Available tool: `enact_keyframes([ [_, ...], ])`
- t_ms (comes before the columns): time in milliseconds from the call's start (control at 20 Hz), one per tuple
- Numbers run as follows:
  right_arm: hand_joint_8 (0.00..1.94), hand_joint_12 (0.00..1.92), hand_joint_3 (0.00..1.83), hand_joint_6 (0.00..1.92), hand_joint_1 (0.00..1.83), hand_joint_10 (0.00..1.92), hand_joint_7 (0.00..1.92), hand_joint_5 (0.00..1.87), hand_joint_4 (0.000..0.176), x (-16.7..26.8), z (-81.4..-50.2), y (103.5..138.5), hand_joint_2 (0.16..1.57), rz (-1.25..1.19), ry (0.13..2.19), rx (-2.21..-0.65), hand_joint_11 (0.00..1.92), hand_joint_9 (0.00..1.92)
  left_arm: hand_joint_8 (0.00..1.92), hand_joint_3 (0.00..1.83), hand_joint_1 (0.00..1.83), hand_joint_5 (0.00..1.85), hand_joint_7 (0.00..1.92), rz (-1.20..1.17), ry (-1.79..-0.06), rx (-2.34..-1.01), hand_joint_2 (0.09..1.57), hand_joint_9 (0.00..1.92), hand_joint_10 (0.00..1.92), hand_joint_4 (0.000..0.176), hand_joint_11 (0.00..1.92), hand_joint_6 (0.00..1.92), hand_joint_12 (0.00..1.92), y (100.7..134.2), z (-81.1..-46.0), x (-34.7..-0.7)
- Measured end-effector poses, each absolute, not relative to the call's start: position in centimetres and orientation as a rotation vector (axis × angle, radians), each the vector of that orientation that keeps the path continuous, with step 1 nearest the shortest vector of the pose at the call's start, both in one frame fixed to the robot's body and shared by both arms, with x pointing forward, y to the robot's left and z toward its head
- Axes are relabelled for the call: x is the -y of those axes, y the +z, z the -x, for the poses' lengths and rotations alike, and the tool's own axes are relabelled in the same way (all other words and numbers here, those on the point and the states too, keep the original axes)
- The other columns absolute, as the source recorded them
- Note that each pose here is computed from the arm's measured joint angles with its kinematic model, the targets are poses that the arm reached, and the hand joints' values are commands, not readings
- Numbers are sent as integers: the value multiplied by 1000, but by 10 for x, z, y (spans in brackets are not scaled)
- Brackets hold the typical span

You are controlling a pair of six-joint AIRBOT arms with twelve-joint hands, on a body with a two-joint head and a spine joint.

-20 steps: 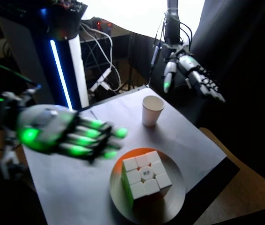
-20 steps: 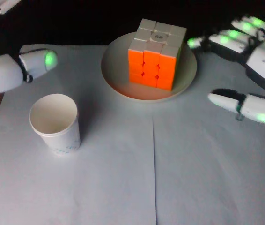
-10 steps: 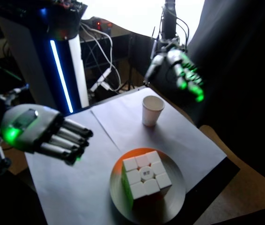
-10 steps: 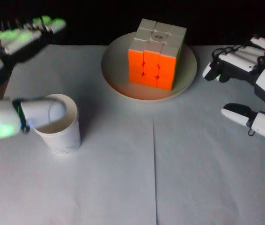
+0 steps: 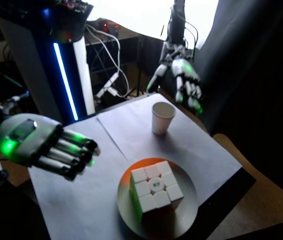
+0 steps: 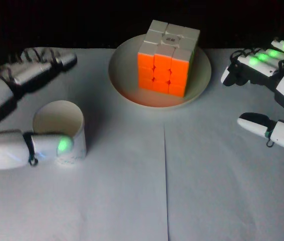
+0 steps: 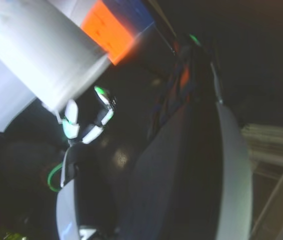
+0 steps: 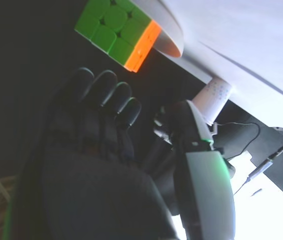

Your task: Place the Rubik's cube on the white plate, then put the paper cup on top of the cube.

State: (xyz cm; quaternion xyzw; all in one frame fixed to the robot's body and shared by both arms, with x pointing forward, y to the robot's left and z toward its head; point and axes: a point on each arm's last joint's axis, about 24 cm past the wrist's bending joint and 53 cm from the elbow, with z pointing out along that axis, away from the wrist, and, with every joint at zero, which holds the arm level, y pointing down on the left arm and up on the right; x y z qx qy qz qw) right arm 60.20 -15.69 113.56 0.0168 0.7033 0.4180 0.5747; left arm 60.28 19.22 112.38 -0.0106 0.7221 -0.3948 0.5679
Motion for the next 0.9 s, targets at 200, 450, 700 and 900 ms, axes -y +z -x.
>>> enact_keyframes([
  [200,1277,1727,2,1221,867,1451,187,78,0,157,-602,1136,1275,-41,979,-1648,0,200,1,0,520,0,4,64,-904,-1764,952,0,0,176,21,0,29,1098,-608,-194],
  [450,1329,1608,0,1202,899,1468,159,35,0,157,-602,1136,1259,-43,978,-1648,0,168,11,3,750,138,225,79,-894,-1782,1055,141,147,102,0,12,1184,1091,-611,-196],
  [700,1316,1670,1,1179,936,1470,162,24,0,157,-602,1135,1261,-43,979,-1648,0,128,87,1,924,317,386,101,-901,-1764,1070,0,938,96,0,53,1500,1092,-614,-197],
  [900,1195,1650,2,1088,852,1415,135,36,0,157,-602,1135,1274,-45,981,-1648,0,209,305,0,979,447,399,102,-906,-1753,1088,171,863,83,0,191,1507,1094,-615,-197],
])
